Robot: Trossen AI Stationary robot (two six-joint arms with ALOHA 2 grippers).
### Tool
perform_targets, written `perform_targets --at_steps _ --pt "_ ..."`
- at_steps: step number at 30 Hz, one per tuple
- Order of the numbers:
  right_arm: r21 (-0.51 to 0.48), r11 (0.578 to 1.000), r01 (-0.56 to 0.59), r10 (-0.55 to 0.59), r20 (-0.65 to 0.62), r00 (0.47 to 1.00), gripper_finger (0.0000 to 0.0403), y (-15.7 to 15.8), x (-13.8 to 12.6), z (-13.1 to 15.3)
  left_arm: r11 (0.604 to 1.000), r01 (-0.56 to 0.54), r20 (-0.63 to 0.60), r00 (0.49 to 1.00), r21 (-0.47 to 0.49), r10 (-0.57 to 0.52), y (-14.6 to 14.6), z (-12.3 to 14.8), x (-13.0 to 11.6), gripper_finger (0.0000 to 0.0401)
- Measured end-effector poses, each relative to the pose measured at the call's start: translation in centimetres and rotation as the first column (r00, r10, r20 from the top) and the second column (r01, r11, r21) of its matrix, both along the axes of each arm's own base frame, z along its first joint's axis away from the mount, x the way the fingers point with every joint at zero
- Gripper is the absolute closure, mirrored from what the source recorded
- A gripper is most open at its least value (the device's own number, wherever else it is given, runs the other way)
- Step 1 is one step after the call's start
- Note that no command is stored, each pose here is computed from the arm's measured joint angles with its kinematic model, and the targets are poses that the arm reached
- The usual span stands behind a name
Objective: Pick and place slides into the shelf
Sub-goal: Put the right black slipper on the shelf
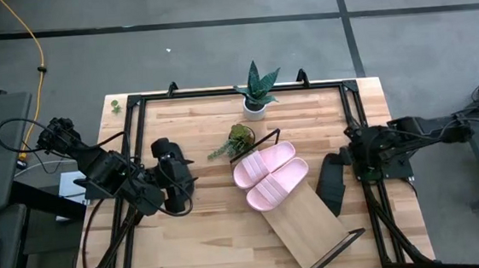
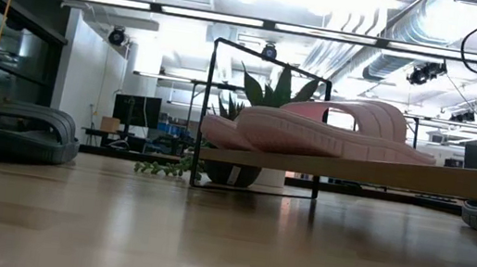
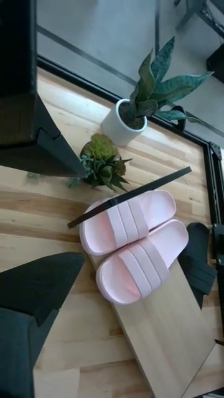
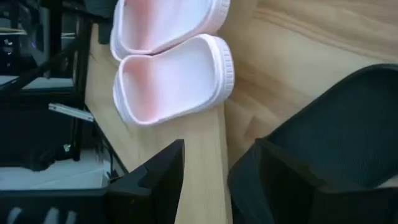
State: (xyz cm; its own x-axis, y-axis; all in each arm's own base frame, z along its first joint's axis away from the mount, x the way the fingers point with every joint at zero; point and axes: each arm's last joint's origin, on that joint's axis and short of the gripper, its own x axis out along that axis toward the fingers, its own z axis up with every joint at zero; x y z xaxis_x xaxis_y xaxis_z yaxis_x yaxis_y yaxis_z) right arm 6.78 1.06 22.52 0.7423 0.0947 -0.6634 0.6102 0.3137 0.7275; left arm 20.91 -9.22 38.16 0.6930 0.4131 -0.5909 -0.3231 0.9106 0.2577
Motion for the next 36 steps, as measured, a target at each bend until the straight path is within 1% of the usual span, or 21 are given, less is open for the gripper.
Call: perform_targets --at_steps 5,11,17,20,24,28,30,33,36 --pt "0.051 0.996 -0.068 0.070 -0.025 0.997 0.0218 0.3 0.4 -1.2 1.000 -0.010 0.007 1.000 -0.010 0.010 0.0 0.0 0.0 0.0203" --pt "0.032 0.994 -0.101 0.101 -0.019 0.995 0.0218 0.4 0.5 -1.5 1.000 -0.013 0.009 1.000 -0.013 0.013 0.0 0.0 0.0 0.0203" --pt "0.033 0.984 -0.178 0.179 -0.029 0.983 0.0218 0.5 0.4 -1.6 0.999 -0.025 0.017 1.000 -0.027 0.026 0.0 0.0 0.0 0.0203" --pt "0.013 0.979 -0.201 0.201 -0.028 0.979 0.0218 0.5 0.4 -1.6 0.999 -0.030 0.021 0.999 -0.034 0.031 0.0 0.0 0.0 0.0203" --pt "-0.003 0.975 -0.223 0.223 -0.011 0.975 0.0218 0.6 0.6 -1.8 0.997 -0.046 0.032 0.998 -0.054 0.048 0.0 0.0 0.0 0.0203" --pt "0.043 0.959 -0.281 0.280 0.016 0.960 0.0218 0.9 1.3 -3.6 0.994 -0.072 0.049 0.996 -0.086 0.076 0.0 0.0 0.0 0.0203" --pt "0.045 0.956 -0.288 0.288 0.006 0.958 0.0218 1.0 1.4 -4.3 0.991 -0.086 0.058 0.994 -0.106 0.093 0.0 0.0 0.0 0.0203" --pt "0.018 0.954 -0.300 0.300 0.006 0.954 0.0218 0.9 1.4 -4.4 0.985 -0.108 0.072 0.990 -0.136 0.118 0.0 0.0 0.0 0.0203" --pt "0.035 0.937 -0.347 0.347 -0.003 0.938 0.0218 1.0 1.2 -4.5 0.983 -0.110 0.073 0.990 -0.147 0.121 0.0 0.0 0.0 0.0203"
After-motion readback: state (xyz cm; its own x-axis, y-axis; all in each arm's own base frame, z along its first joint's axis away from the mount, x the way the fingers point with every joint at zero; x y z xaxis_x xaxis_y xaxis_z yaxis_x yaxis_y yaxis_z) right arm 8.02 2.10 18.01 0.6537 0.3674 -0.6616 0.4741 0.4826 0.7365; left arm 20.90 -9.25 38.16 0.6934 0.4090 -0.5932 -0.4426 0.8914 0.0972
